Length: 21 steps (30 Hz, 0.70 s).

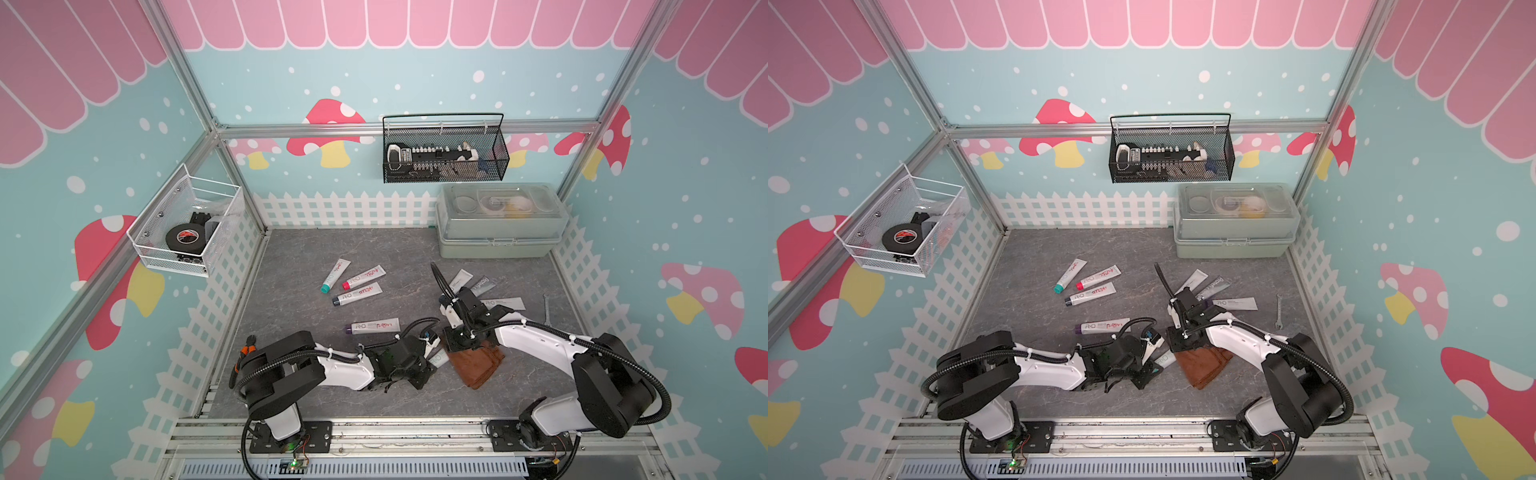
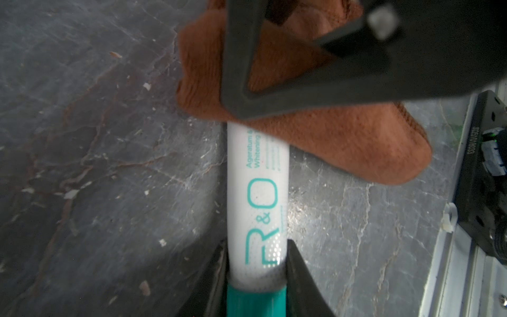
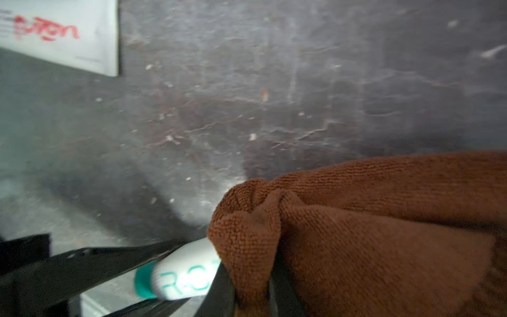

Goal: Wipe the surface of the toothpaste tube
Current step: Wipe the dirt from the toothpaste tube.

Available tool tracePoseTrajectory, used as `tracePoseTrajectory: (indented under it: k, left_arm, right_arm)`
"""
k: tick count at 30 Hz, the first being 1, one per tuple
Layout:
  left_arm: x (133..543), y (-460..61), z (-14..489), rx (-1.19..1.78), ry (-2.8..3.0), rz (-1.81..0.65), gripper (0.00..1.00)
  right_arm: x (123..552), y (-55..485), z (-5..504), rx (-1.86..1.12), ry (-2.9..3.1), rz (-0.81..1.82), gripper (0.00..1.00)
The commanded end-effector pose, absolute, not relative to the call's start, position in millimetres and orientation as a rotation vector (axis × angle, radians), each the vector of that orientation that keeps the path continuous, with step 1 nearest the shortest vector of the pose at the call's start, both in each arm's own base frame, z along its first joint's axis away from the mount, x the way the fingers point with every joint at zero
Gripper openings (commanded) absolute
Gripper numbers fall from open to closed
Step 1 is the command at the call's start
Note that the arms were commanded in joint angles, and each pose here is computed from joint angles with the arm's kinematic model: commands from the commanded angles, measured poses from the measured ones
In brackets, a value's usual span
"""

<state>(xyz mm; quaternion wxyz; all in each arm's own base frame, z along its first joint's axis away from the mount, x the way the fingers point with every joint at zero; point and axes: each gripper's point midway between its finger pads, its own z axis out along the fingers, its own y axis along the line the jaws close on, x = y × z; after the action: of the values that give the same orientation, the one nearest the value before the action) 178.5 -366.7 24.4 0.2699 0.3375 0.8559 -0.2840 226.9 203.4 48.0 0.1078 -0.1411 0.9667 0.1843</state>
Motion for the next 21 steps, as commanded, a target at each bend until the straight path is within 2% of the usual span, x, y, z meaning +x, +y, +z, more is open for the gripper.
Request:
tracePoseTrajectory:
  k: [1, 9, 17, 21]
  left_arm:
    - [180, -351, 3, 0.898, 2.393, -0.670, 0.28]
    - [182, -349, 6, 0.889, 2.385, -0.667, 0.28]
    - [184, -344, 8, 0.865, 2.378, -0.673, 0.28]
    - [183, -344, 6, 0.863, 2.383, -0.676, 0.28]
  right_arm:
    - [196, 213, 48, -0.440, 2.913, 0.700, 0.15]
    - [209, 145, 7, -0.362, 3.029, 0.082, 0.15]
    - [227, 109, 13, -0.225, 2.961, -0.112, 0.15]
    - [233, 102, 19, -0.167, 2.936, -0.081, 0.15]
